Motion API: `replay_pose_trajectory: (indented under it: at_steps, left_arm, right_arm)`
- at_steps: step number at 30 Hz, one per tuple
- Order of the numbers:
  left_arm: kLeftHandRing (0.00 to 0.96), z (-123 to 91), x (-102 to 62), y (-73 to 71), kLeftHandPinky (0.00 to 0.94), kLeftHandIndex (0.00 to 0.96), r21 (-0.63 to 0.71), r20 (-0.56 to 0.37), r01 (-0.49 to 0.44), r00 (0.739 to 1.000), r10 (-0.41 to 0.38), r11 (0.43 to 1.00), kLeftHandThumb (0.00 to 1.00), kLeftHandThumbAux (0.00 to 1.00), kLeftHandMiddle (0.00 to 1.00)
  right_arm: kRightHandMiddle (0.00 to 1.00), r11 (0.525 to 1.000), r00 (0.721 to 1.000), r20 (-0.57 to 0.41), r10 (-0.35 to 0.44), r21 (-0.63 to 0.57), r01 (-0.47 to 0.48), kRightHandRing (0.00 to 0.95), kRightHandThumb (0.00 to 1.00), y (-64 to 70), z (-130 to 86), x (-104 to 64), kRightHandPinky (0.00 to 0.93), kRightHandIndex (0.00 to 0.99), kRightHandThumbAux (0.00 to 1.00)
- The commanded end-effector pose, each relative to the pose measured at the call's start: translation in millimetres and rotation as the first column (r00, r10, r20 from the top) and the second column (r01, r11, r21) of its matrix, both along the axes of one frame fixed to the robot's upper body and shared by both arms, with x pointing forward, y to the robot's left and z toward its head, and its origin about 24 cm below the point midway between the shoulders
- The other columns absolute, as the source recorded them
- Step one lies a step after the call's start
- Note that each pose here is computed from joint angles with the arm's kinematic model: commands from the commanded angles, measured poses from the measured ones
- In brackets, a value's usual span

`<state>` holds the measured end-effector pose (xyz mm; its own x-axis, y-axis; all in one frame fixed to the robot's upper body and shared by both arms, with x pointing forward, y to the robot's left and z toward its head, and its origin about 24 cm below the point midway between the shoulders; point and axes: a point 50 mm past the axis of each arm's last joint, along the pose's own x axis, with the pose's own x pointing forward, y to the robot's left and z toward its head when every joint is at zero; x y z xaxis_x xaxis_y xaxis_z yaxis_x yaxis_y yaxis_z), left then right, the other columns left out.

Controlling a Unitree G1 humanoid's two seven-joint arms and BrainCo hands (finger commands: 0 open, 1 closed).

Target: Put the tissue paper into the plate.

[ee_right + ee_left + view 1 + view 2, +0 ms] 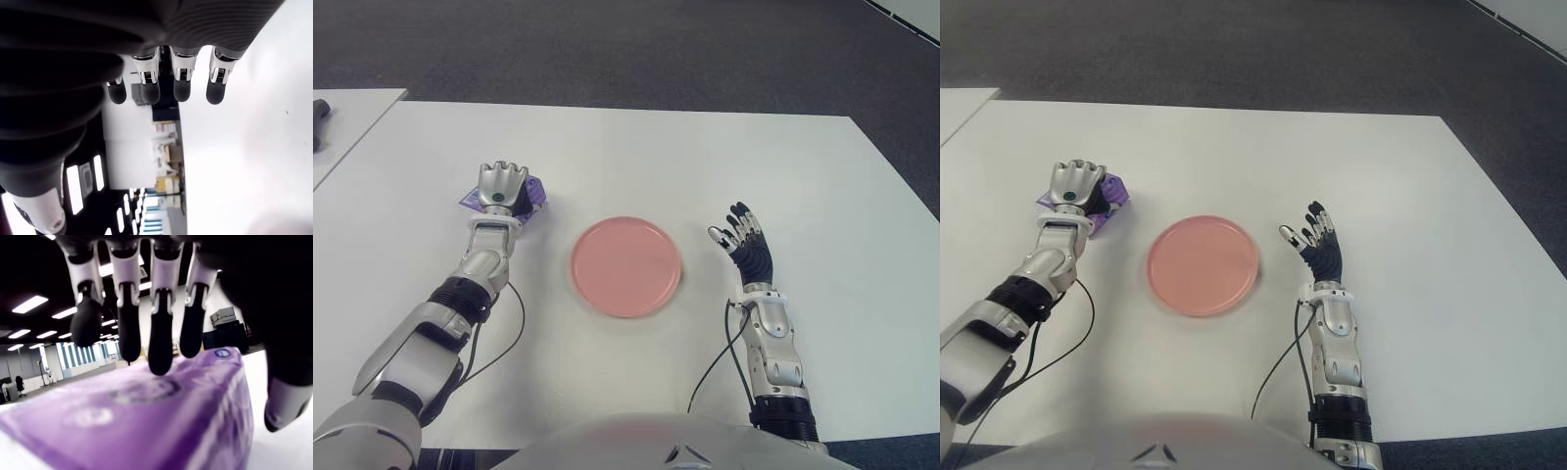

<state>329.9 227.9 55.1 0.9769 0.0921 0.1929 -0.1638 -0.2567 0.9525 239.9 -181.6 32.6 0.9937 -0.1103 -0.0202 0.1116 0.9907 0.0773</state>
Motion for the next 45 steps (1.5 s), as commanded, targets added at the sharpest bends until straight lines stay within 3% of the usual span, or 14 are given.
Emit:
replay_pose_trajectory:
  at_steps: [1, 6, 9, 12, 14, 18, 20, 22, 25, 32, 36, 39, 45]
  left_arm:
    - [0.413, -2, -1.6, 2.3, 0.696, 0.464, 0.006, 0.025, 0.019, 1.000, -0.019, 1.000, 0.959, 0.649, 0.535]
    - [0.424, 0, -0.1, 1.8, 0.704, 0.464, 0.000, 0.047, 0.043, 0.998, -0.043, 0.999, 0.959, 0.648, 0.521]
    - [0.427, 0, 0.3, 1.6, 0.710, 0.464, -0.006, 0.045, 0.047, 0.998, -0.047, 0.999, 0.959, 0.648, 0.518]
    - [0.429, 1, 0.7, 1.4, 0.715, 0.464, -0.014, 0.043, 0.054, 0.998, -0.053, 0.998, 0.959, 0.648, 0.516]
    - [0.443, 0, 1.0, 1.2, 0.717, 0.464, -0.016, 0.038, 0.058, 0.998, -0.057, 0.998, 0.958, 0.647, 0.498]
    - [0.498, -1, -0.3, -2.2, 0.716, 0.463, -0.013, 0.031, 0.053, 0.998, -0.052, 0.999, 0.954, 0.651, 0.439]
    - [0.511, -1, -0.5, -2.6, 0.717, 0.463, -0.012, 0.032, 0.053, 0.998, -0.052, 0.999, 0.953, 0.652, 0.427]
    - [0.524, -1, -0.6, -3.0, 0.718, 0.462, -0.013, 0.028, 0.055, 0.998, -0.054, 0.998, 0.953, 0.652, 0.419]
    - [0.533, -2, -0.7, -3.4, 0.718, 0.462, -0.015, 0.023, 0.055, 0.998, -0.055, 0.998, 0.952, 0.653, 0.414]
    - [0.539, -4, -1.9, -4.9, 0.720, 0.462, -0.018, 0.003, 0.057, 0.998, -0.057, 0.998, 0.952, 0.653, 0.411]
    - [0.534, -5, -2.3, -5.9, 0.717, 0.462, -0.020, -0.003, 0.054, 0.999, -0.054, 0.998, 0.952, 0.653, 0.411]
    - [0.524, -5, -2.6, -5.9, 0.715, 0.462, -0.020, -0.003, 0.055, 0.999, -0.055, 0.998, 0.952, 0.653, 0.413]
    - [0.537, -5, -3.6, -7.6, 0.726, 0.462, -0.002, 0.009, 0.066, 0.998, -0.066, 0.998, 0.951, 0.653, 0.409]
  right_arm:
    - [0.009, 1.000, 0.999, -0.037, -0.013, 0.025, 0.014, 0.000, 0.067, -5.5, -18, -7.3, 0.005, 0.030, 0.771]
    - [0.002, 0.998, 0.996, -0.085, -0.033, 0.042, 0.037, 0.000, 0.043, -4.7, -46, 4.4, 0.000, 0.025, 0.756]
    - [0.000, 0.998, 0.998, -0.058, -0.038, 0.044, 0.040, 0.000, 0.039, -5.3, -42, 2.8, 0.000, 0.024, 0.748]
    - [0.000, 0.998, 0.999, 0.019, -0.042, 0.046, 0.041, 0.000, 0.041, -2.3, -5, 1.8, 0.009, 0.026, 0.748]
    - [0.006, 0.999, 0.998, 0.049, -0.036, 0.042, 0.034, 0.000, 0.048, 7.4, 6, 13.7, 0.019, 0.029, 0.748]
    - [0.020, 1.000, 0.995, 0.095, 0.004, -0.001, -0.004, 0.000, 0.061, -12.9, 21, 23.7, 0.021, 0.032, 0.743]
    - [0.022, 1.000, 0.995, 0.095, 0.009, -0.004, -0.008, 0.000, 0.063, -16.2, 22, 23.5, 0.019, 0.032, 0.741]
    - [0.024, 1.000, 0.993, 0.116, 0.013, -0.011, -0.012, 0.000, 0.065, -13.8, 29, 24.7, 0.017, 0.032, 0.740]
    - [0.025, 0.999, 0.979, 0.204, 0.022, -0.041, -0.014, 0.000, 0.060, -4.4, 56, 28.7, 0.016, 0.029, 0.744]
    - [0.025, 0.999, 0.979, 0.203, 0.019, -0.043, -0.011, 0.000, 0.055, -3.2, 61, 27.5, 0.015, 0.027, 0.747]
    - [0.020, 0.996, 0.952, 0.302, 0.045, -0.092, -0.018, 0.000, 0.063, -8.8, 83, 56.7, 0.005, 0.021, 0.739]
    - [0.016, 0.994, 0.943, 0.329, 0.053, -0.105, -0.019, 0.000, 0.070, -8.8, 90, 64.8, 0.001, 0.017, 0.733]
    - [0.024, 0.990, 0.931, 0.353, 0.090, -0.135, -0.045, 0.000, 0.041, 13.4, 93, 84.8, 0.000, 0.025, 0.745]
